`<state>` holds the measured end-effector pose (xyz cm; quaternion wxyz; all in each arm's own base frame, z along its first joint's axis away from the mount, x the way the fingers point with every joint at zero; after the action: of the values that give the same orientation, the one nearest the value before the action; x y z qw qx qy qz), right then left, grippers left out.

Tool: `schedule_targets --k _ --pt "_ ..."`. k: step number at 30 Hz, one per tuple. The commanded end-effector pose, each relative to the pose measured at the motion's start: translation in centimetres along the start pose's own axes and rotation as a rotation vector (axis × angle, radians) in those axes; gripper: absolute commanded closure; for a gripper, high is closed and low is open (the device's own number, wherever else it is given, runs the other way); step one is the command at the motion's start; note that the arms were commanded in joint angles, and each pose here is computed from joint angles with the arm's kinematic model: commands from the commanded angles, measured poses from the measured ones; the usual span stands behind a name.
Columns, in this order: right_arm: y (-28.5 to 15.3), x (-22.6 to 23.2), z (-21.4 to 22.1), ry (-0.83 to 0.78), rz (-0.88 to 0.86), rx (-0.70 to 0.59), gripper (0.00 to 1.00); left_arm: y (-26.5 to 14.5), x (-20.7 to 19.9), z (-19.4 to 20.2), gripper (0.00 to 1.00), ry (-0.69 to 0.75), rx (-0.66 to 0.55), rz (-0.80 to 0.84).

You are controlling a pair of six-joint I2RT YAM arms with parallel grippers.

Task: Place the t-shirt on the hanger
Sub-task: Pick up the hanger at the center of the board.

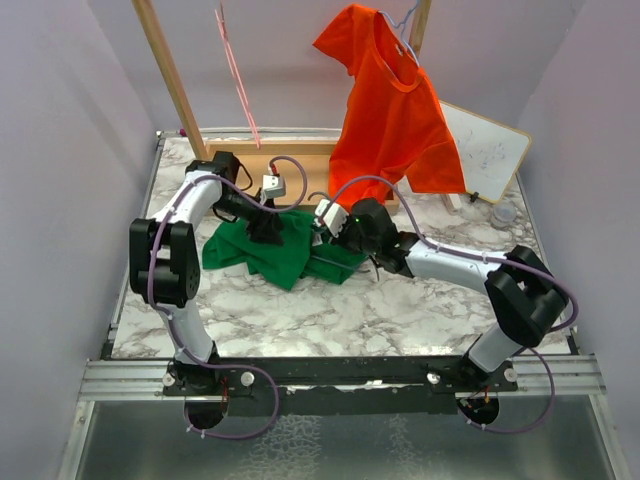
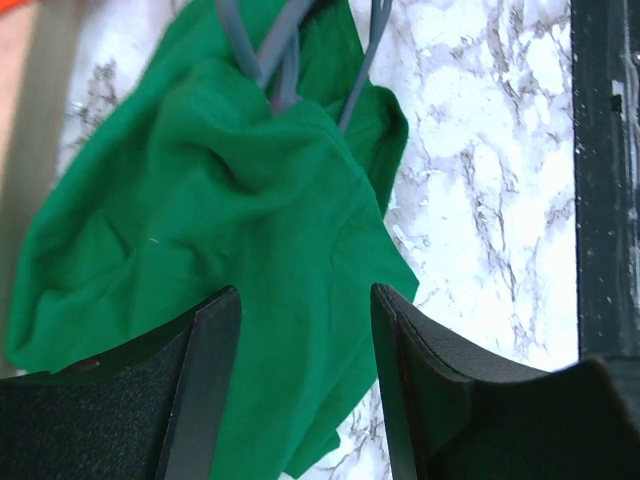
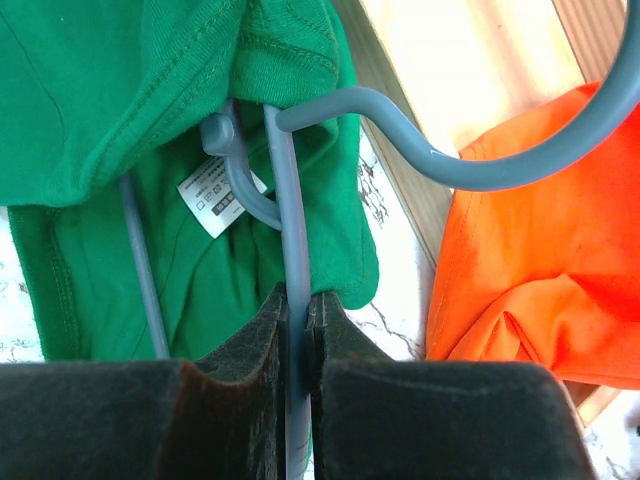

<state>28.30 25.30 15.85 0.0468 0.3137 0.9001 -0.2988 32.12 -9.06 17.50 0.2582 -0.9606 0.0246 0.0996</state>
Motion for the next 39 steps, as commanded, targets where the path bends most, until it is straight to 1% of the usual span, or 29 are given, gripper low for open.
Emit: schedule_targets --k 1,6,8,12,15,22,26,28,31,33,36,39 --pt "-0.4 -0.2 -2.3 -0.085 0.056 -0.101 0.99 -1.4 0.2 -3.1 0.43 0.124 -0.053 -0.103" --pt "-0.2 0.0 -2.2 -0.087 0.061 -0.093 0.99 -2.8 -1.1 -5.3 0.43 0.181 -0.06 -0.119" --pt "-0.3 0.0 -2.3 -0.09 0.065 -0.105 0.99 -3.1 -1.4 -5.3 0.43 0.207 -0.034 -0.149" --pt "-0.6 0.3 -2.7 -0.12 0.065 -0.13 0.99 -3.0 -1.1 -4.0 0.42 0.239 0.018 -0.209" --pt "-0.9 0.5 -2.8 -0.154 0.064 -0.139 0.99 -3.0 -0.5 -4.3 0.42 0.256 0.004 -0.254" --pt "-1.4 1.3 -3.4 -0.196 0.061 -0.172 0.99 -2.0 0.7 -3.6 0.41 0.243 0.005 -0.287" --pt "-1.6 1.6 -3.7 -0.212 0.071 -0.184 0.99 -1.5 0.6 -3.4 0.42 0.239 -0.006 -0.246" --pt "-1.7 1.7 -3.9 -0.223 0.075 -0.195 0.99 -1.1 0.0 -3.2 0.46 0.225 -0.011 -0.199" --pt "-1.7 1.8 -4.2 -0.231 0.081 -0.205 0.99 -0.6 -0.9 -3.1 0.54 0.211 -0.026 -0.132" --pt "-1.8 1.7 -4.4 -0.235 0.089 -0.211 0.99 -0.3 -1.5 -2.7 0.55 0.191 -0.022 -0.091" --pt "-1.8 1.7 -4.5 -0.241 0.093 -0.214 0.99 -0.4 -2.0 -3.0 0.56 0.206 -0.015 -0.067" --pt "-2.0 1.8 -4.8 -0.248 0.103 -0.228 0.99 -0.2 -2.2 -2.8 0.6 0.204 -0.004 -0.056"
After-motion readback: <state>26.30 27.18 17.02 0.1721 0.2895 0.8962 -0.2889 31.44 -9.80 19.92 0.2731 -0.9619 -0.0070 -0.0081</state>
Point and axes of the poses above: each gripper's point midway between its finger pads, its own y axis out along the fingers, its own x axis along the line the jaws close on, z = x × y, the point moved 9 cm from there along -y, back along the fingers, and after that the axes turned 7 degrees about y, right-handed, at the moved point
